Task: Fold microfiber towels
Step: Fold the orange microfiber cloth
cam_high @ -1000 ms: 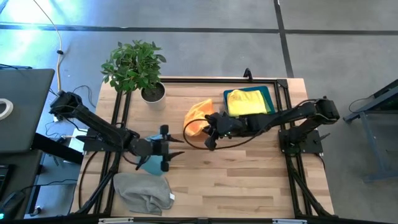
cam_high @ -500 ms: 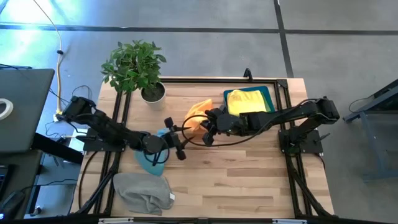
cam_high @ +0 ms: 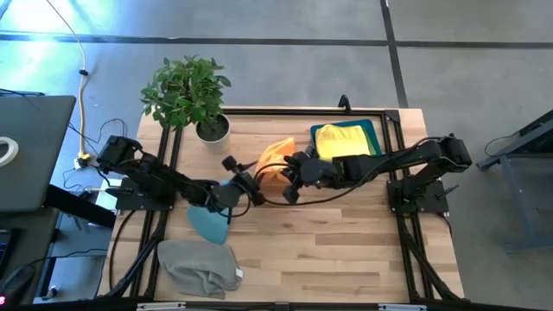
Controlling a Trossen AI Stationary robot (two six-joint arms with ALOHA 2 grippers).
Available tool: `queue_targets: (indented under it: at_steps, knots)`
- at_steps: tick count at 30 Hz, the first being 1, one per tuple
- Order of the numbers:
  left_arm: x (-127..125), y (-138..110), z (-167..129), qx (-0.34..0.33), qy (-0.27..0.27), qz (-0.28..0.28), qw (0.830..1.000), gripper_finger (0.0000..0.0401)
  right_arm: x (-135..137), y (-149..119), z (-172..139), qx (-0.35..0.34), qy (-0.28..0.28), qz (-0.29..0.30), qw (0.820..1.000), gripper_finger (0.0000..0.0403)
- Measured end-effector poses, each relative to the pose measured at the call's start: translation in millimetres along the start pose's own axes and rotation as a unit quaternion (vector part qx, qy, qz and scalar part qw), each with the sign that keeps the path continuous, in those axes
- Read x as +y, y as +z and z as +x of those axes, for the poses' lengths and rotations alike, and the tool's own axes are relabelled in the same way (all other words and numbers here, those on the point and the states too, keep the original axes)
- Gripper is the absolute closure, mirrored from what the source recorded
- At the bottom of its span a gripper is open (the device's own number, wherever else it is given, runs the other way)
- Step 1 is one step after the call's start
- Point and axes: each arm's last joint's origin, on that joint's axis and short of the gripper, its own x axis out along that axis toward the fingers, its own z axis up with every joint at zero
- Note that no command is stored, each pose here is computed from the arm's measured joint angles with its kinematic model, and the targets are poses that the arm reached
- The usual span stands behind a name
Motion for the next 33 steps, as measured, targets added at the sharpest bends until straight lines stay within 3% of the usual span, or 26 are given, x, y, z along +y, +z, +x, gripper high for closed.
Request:
queue_targets:
  at_steps: [5,16,25,29,33]
  knots:
    - [1,-6,-7,0.020,0.068,0.043,0.997,0.0220,-2,-4,0,0.020,-0.009,-0.010,1.000,0.0403]
    - [7,-37,-10,0.087,0.080,0.032,0.992,0.0220,0,1,-1,-0.001,0.004,-0.043,0.999,0.0403]
    - [13,-49,-12,0.113,0.095,0.018,0.989,0.0220,-3,22,-27,-0.062,0.028,-0.053,0.996,0.0403]
    - [8,-46,-13,0.116,0.058,-0.025,0.991,0.0220,-6,27,-36,-0.076,0.022,-0.046,0.996,0.0403]
    - [-6,-34,-18,0.109,-0.049,-0.068,0.990,0.0220,-10,28,-35,-0.084,-0.006,-0.045,0.995,0.0403]
